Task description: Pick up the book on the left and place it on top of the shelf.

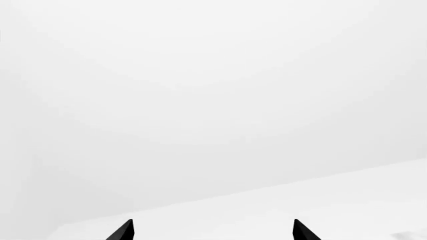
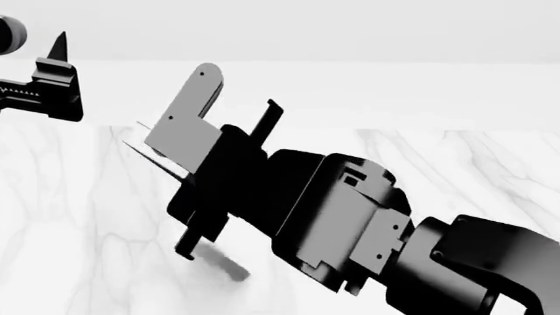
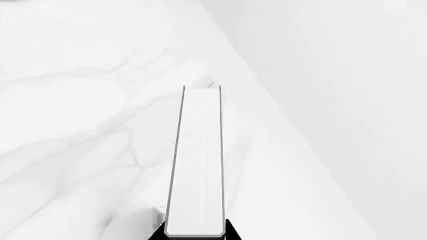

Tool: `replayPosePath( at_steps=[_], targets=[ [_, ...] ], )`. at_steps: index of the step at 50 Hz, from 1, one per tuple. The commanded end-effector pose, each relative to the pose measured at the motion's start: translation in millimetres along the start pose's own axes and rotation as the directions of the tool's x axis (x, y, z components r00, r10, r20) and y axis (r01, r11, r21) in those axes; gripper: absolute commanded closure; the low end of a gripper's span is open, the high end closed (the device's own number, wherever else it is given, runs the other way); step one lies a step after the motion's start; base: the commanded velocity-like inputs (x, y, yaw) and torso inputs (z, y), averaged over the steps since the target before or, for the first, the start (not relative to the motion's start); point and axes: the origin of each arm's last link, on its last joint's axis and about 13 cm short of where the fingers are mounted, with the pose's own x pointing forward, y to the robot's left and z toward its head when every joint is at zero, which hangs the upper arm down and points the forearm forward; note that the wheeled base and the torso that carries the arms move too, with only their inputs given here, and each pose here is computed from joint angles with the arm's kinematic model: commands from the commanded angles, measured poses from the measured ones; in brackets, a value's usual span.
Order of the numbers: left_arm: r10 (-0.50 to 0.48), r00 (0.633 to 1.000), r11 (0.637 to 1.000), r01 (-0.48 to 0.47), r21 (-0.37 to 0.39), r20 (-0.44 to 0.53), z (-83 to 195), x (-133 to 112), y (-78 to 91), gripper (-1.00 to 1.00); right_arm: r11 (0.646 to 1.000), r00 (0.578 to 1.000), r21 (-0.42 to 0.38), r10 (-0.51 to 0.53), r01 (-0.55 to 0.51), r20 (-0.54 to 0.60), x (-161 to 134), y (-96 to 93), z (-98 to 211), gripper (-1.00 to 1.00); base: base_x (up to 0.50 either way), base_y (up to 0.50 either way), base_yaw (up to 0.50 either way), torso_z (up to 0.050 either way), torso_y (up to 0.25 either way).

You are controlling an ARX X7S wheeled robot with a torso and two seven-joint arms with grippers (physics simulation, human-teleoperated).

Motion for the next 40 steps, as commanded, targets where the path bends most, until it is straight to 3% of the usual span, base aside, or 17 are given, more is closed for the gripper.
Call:
replayPosePath(
  at_steps=[1,4,10,14,15,17,20,23,26,29,35,40],
  targets=[
    [0.001,1.000,1.000,-0.001,-0.001,0.002,0.1,-0.5,0.6,-1.00,0.819,0.914,-0.406,-0.382,0.405,0.139,-22.4,-19.1,11.0,1.00,0.00,0.00,0.00,0.000,0.000],
    [0.001,1.000,1.000,-0.001,-0.002,0.003,0.5,-0.7,0.5,-1.00,0.727,0.881,-0.508,-0.442,0.462,0.169,-25.0,-18.2,8.1,1.00,0.00,0.00,0.00,0.000,0.000],
    [-0.002,1.000,1.000,0.002,-0.001,0.004,0.6,-0.3,-0.5,-1.00,0.560,0.820,-0.635,-0.529,0.532,0.220,-26.9,-19.9,2.5,1.00,0.00,0.00,0.00,0.000,0.002],
    [-0.003,1.000,1.000,0.003,-0.001,0.004,0.4,0.0,-0.6,-1.00,0.518,0.797,-0.654,-0.560,0.551,0.227,-29.1,-24.2,3.2,1.00,0.00,0.00,0.00,0.000,0.003],
    [-0.003,1.000,1.000,0.003,-0.001,0.004,0.4,0.2,-0.5,-1.00,0.487,0.782,-0.672,-0.579,0.559,0.231,-30.2,-27.4,3.5,1.00,0.00,0.00,0.00,0.000,0.000],
    [-0.004,1.000,1.000,0.004,-0.002,0.004,0.2,0.5,-0.7,-1.00,0.465,0.765,-0.681,-0.604,0.566,0.223,-31.5,-32.4,4.2,1.00,0.00,0.00,0.00,0.000,0.000],
    [-0.005,1.000,1.000,0.005,-0.001,0.004,0.0,0.8,-1.0,-1.00,0.472,0.771,-0.689,-0.604,0.550,0.202,-32.7,-34.0,3.0,1.00,0.00,0.00,0.00,0.000,0.004],
    [-0.005,1.000,1.000,0.005,-0.002,0.005,0.3,0.8,-1.1,-1.00,0.405,0.727,-0.719,-0.656,0.566,0.203,-33.0,-43.0,3.4,1.00,0.00,0.00,0.00,0.000,0.000],
    [-0.007,1.000,1.000,0.007,-0.001,0.006,0.7,0.5,-1.2,-1.00,0.371,0.696,-0.734,-0.693,0.568,0.189,-32.0,-51.3,2.3,1.00,0.00,0.00,0.00,0.000,0.003],
    [-0.005,1.000,1.000,0.005,0.000,0.006,1.3,0.0,-0.4,-1.00,0.346,0.629,-0.744,-0.767,0.571,0.126,-30.8,-70.1,0.1,1.00,0.00,0.00,0.00,0.000,0.000],
    [-0.006,1.000,1.000,0.006,-0.001,0.008,2.2,0.1,-0.1,-1.00,0.359,0.567,-0.752,-0.824,0.553,0.024,-26.3,-95.0,-8.9,1.00,0.00,0.00,0.00,0.000,0.002],
    [-0.006,1.000,1.000,0.006,-0.001,0.009,2.9,0.2,0.0,-1.00,0.368,0.480,-0.762,-0.873,0.533,-0.086,-26.0,-118.3,-21.5,1.00,0.00,0.00,0.00,0.000,0.002]
  ],
)
